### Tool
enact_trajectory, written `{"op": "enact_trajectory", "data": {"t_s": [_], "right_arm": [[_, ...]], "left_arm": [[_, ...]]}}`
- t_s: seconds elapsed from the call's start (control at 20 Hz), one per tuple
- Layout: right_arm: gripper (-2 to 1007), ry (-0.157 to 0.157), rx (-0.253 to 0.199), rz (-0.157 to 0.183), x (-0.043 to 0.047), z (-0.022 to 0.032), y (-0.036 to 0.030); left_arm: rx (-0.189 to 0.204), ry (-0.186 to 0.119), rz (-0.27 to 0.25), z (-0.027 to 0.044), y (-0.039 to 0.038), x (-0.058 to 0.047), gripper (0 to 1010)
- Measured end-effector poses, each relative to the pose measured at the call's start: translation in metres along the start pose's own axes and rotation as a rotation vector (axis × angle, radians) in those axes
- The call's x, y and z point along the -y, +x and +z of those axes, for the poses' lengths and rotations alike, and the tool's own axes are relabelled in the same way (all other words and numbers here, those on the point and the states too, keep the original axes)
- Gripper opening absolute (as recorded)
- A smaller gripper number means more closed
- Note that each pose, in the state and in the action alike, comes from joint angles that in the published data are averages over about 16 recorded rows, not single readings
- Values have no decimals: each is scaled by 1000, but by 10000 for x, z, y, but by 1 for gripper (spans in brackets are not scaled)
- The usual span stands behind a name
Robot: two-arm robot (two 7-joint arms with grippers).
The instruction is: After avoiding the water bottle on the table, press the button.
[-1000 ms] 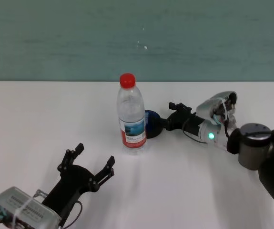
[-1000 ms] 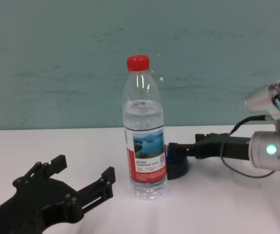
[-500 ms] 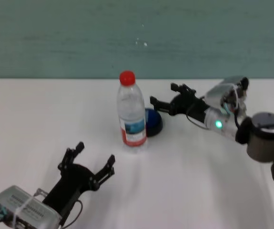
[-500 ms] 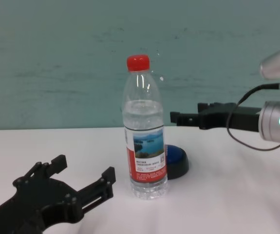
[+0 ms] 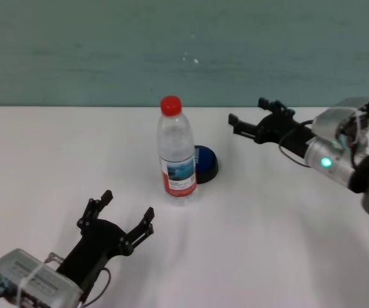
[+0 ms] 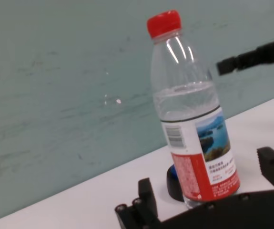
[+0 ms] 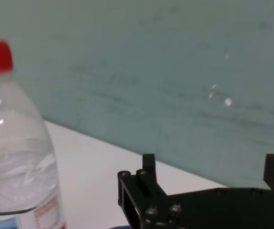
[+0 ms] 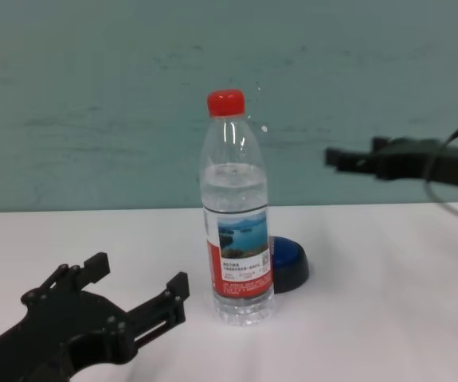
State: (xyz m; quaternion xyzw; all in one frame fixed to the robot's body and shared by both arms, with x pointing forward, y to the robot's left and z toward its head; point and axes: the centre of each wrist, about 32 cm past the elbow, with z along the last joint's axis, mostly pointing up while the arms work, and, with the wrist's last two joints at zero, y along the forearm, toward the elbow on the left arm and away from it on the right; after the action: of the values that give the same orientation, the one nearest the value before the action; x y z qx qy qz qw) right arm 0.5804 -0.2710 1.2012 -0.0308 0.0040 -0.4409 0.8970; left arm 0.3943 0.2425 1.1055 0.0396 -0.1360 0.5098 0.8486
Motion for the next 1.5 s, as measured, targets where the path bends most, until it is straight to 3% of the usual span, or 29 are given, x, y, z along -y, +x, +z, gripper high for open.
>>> {"op": "enact_trajectory", "data": {"t_s": [0.2, 0.4, 0.55, 0.75, 0.95, 1.2, 1.5], "right_arm": [[1003, 40, 4, -35, 267, 66, 36], [1003, 75, 13, -61, 533, 129, 25], [1003, 97, 20, -75, 718, 163, -26], [1003, 128, 26, -92, 935, 175, -154], [1003, 160, 22, -113, 1106, 154, -313], [1003, 194, 1, -147, 1270, 83, -517], [1003, 220, -46, -175, 1352, -44, -702]], "left_arm": [[0, 0, 0, 0, 0, 0, 1000], [0, 0, 0, 0, 0, 0, 1000], [0, 0, 0, 0, 0, 0, 1000], [0, 0, 0, 0, 0, 0, 1000], [0, 0, 0, 0, 0, 0, 1000], [0, 0, 0, 0, 0, 0, 1000], [0, 0, 0, 0, 0, 0, 1000]]}}
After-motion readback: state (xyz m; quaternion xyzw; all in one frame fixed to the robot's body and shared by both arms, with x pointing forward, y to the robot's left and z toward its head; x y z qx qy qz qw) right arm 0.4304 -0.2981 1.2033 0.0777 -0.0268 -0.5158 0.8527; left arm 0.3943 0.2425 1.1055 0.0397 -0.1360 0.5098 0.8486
